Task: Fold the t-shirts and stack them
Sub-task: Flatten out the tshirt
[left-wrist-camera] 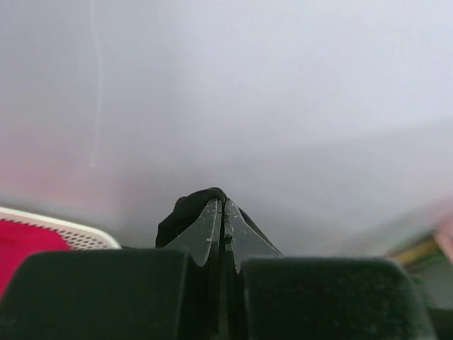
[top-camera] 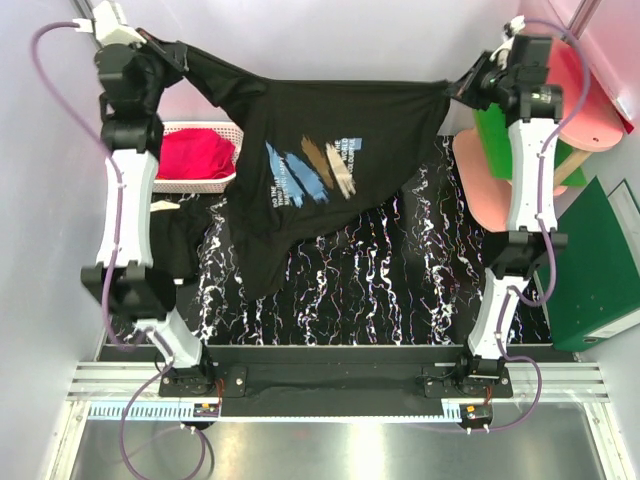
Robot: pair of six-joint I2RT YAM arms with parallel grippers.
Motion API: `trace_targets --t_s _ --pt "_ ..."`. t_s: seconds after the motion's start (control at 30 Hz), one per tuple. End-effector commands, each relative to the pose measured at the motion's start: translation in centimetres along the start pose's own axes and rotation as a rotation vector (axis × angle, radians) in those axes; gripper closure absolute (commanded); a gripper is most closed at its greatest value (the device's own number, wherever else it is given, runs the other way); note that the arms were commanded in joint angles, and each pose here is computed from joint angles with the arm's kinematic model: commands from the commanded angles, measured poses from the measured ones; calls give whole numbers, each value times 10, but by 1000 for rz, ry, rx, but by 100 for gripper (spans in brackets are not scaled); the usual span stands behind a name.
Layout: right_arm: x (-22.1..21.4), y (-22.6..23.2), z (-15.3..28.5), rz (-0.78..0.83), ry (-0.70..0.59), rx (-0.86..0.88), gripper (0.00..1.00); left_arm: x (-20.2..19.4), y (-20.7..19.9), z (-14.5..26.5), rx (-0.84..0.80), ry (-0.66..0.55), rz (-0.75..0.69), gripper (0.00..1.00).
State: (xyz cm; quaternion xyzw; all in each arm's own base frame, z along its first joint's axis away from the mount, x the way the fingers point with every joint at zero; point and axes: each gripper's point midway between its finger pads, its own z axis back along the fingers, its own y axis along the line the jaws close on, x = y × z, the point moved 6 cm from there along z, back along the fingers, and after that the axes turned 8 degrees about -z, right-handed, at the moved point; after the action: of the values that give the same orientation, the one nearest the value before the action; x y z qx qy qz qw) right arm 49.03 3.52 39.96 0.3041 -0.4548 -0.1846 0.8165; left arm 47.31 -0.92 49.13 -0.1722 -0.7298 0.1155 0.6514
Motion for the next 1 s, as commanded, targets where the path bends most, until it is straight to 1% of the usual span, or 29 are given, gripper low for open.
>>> trace_targets --t_s 0.0,0.03,0.07,0.13,0.17,0.23,0.3,0.5,0.6,0.63,0.7,0.73,0.77,0.8,0.83,0.87,0.9,0.93,0.97 --pt "5 12 23 -23 -36 3 100 29 -34 46 -150 -43 44 100" --pt "1 8 23 -25 -23 -11 100 29 -33 51 -151 -37 45 100" --pt "-7 2 21 -33 1 -27 100 18 -26 54 -133 -7 53 100" --pt "-12 2 30 -26 9 -31 100 21 -29 68 -163 -4 60 100" --pt "-21 -8 23 -29 35 -48 100 13 -25 71 -150 19 63 100" --pt "-26 -9 29 -25 36 -49 100 15 -26 81 -161 23 55 100" --pt "-35 -15 26 -23 55 -47 100 14 -29 88 -170 37 50 100" --pt "-41 -10 41 -11 38 -12 100 15 -29 103 -177 50 37 100" --pt "-45 -1 57 23 38 26 100 19 -35 117 -193 43 34 100" --pt "-45 9 76 62 19 58 100 16 -34 121 -192 48 31 100" --pt "-56 10 89 97 19 64 100 24 -42 143 -214 21 7 100" --pt "-57 19 113 146 -21 81 100 14 -39 149 -206 39 6 100" --pt "-67 15 119 148 -10 70 100 23 -46 171 -220 3 -11 100" --pt "-72 16 128 162 -19 71 100 22 -47 181 -223 -4 -19 100" --pt "-75 26 155 187 -65 88 100 12 -44 189 -218 9 -24 100" --pt "-85 21 161 186 -57 80 100 21 -52 213 -243 -32 -57 100" --pt "-90 23 173 191 -75 83 100 21 -54 224 -248 -41 -73 100" --pt "-96 26 198 210 -131 84 100 17 -54 234 -243 -27 -80 100" --pt "-99 28 212 219 -165 83 100 26 -60 256 -256 -71 -116 100"
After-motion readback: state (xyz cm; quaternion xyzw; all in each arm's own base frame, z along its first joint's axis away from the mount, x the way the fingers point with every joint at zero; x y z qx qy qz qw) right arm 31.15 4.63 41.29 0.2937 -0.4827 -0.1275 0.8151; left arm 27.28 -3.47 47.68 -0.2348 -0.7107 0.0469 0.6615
